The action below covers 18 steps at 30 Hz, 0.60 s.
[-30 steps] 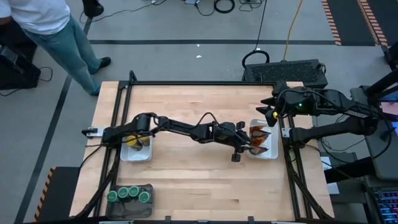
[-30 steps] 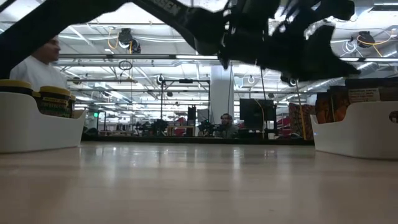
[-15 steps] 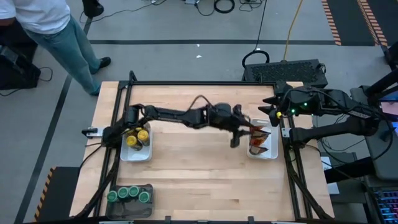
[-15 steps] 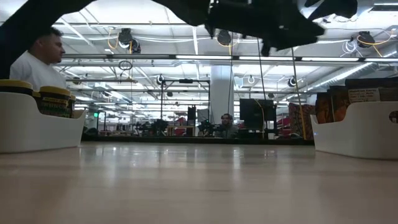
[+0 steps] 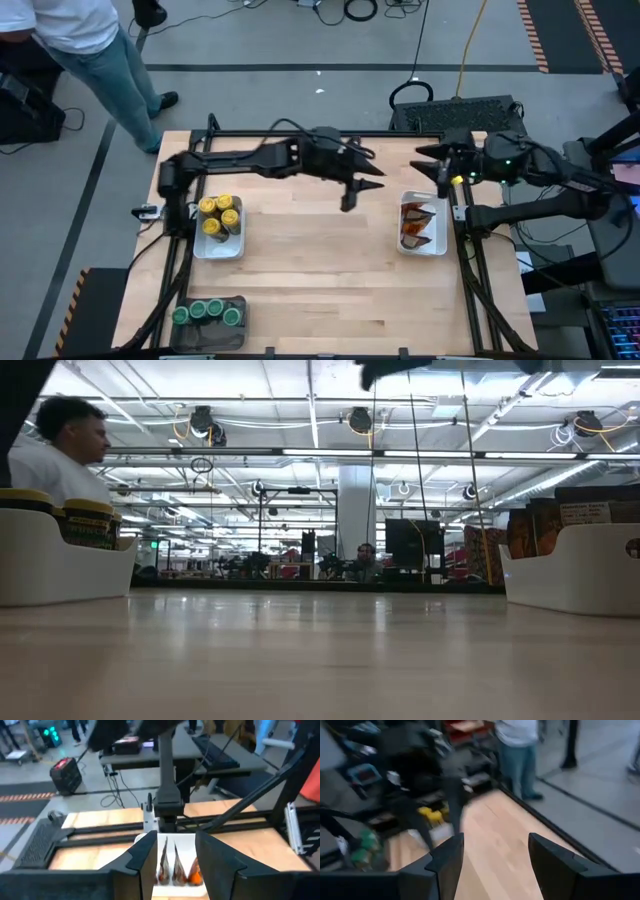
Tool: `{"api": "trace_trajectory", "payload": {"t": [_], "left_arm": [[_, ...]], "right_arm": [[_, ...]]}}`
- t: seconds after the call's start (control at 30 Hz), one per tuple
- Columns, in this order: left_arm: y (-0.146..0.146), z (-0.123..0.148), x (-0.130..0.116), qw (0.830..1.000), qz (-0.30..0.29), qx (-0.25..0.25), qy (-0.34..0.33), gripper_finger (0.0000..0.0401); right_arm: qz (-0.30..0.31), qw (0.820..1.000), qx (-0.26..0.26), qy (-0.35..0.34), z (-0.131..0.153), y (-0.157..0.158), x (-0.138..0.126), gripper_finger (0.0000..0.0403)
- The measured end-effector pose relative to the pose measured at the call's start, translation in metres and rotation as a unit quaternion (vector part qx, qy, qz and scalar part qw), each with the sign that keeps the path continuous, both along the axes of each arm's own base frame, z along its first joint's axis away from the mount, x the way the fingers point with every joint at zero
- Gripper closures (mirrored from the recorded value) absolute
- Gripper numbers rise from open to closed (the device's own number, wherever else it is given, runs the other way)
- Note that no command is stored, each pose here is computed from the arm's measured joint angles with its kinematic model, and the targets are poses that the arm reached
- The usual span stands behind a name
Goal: Sort spices by type
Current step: Return to Home Position
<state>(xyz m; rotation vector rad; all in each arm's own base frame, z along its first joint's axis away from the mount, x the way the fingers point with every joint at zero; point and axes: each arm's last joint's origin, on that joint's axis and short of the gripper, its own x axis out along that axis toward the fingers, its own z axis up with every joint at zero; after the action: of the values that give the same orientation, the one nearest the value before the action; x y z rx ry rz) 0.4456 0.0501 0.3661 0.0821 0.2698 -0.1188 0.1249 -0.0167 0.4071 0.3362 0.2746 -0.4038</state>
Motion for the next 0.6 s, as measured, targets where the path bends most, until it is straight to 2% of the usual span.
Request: {"api": "trace_trajectory", "payload": {"t": [0.1, 0.27, 0.43, 0.6], "left_arm": [[0.003, 0.003, -0.025, 1.0, 0.014, -0.019, 0.015, 0.0265], [0.0, 0.0, -0.076, 0.998, 0.066, -0.009, 0.009, 0.0293], [-0.005, -0.009, -0.124, 0.995, 0.098, -0.023, -0.014, 0.0329], [-0.012, -0.021, -0.168, 0.993, 0.104, -0.049, -0.038, 0.0358]], "right_arm": [[0.03, 0.998, -0.021, -0.048, -0.002, 0.0, 0.018, 0.02], [0.091, 0.99, -0.029, -0.104, -0.015, 0.001, 0.049, 0.02], [0.134, 0.987, -0.018, -0.09, -0.041, 0.001, 0.084, 0.02], [0.136, 0.987, -0.015, -0.079, -0.059, -0.001, 0.121, 0.02]]}}
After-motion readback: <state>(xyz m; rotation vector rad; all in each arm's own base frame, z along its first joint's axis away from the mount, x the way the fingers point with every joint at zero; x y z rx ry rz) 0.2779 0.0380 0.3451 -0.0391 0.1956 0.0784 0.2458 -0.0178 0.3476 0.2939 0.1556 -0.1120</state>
